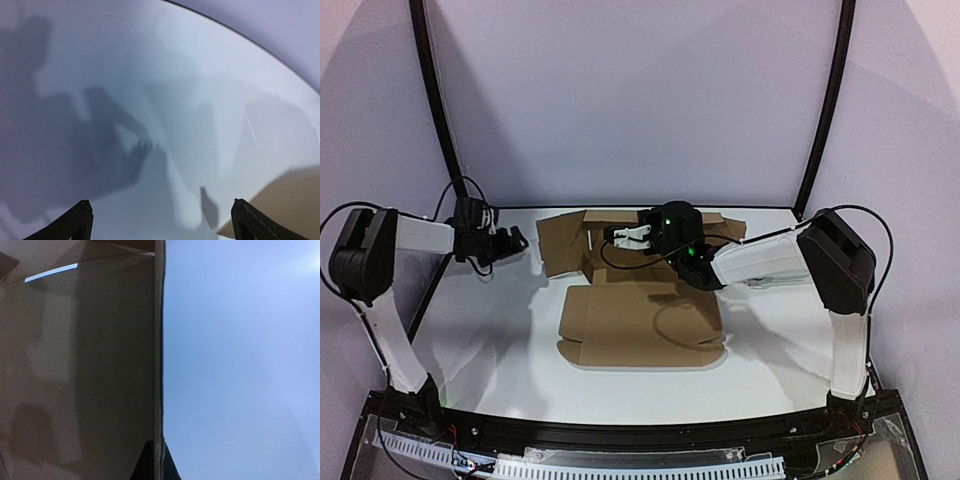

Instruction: Fold the paper box

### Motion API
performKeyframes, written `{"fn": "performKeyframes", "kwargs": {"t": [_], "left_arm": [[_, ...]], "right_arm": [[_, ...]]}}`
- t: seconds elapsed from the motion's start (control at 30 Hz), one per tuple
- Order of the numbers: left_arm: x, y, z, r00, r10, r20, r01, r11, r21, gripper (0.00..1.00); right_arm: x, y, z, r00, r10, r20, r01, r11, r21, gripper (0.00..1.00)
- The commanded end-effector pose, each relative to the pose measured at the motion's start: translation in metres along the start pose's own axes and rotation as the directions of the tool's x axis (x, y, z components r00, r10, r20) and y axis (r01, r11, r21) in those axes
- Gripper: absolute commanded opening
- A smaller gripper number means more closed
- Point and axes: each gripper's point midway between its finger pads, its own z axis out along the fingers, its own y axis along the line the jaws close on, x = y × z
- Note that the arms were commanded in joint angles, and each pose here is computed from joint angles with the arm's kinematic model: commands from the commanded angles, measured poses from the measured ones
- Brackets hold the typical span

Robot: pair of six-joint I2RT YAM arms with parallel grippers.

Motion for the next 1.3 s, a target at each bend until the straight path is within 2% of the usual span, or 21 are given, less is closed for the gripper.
{"fn": "performKeyframes", "kwargs": {"t": [0.0,0.17,0.3,0.73,0.93,1.27], "left_arm": [[-0.003,-0.075,-0.003,0.975,0.221,0.023,-0.220,0.947,0.233,0.99],[0.026,-0.112,-0.002,0.948,0.318,-0.001,-0.298,0.891,0.344,0.99],[0.040,-0.131,-0.012,0.940,0.341,0.000,-0.312,0.860,0.403,0.99],[0.067,-0.184,-0.031,0.897,0.442,0.027,-0.398,0.778,0.487,0.99],[0.067,-0.174,-0.009,0.896,0.444,0.008,-0.405,0.812,0.421,0.99],[0.044,-0.169,0.009,0.902,0.418,0.108,-0.429,0.837,0.341,0.99]], "right_arm": [[0.006,0.078,-0.006,0.997,-0.080,-0.020,0.073,0.968,-0.238,0.00],[0.007,0.082,-0.007,0.996,-0.086,-0.025,0.077,0.964,-0.253,0.00],[0.009,0.085,-0.006,0.995,-0.091,-0.033,0.080,0.963,-0.256,0.00],[0.008,0.090,-0.007,0.995,-0.092,-0.041,0.078,0.962,-0.262,0.00],[0.005,0.090,-0.009,0.995,-0.088,-0.038,0.075,0.962,-0.262,0.00],[-0.002,0.099,-0.015,0.995,-0.099,-0.010,0.092,0.950,-0.298,0.00]]}}
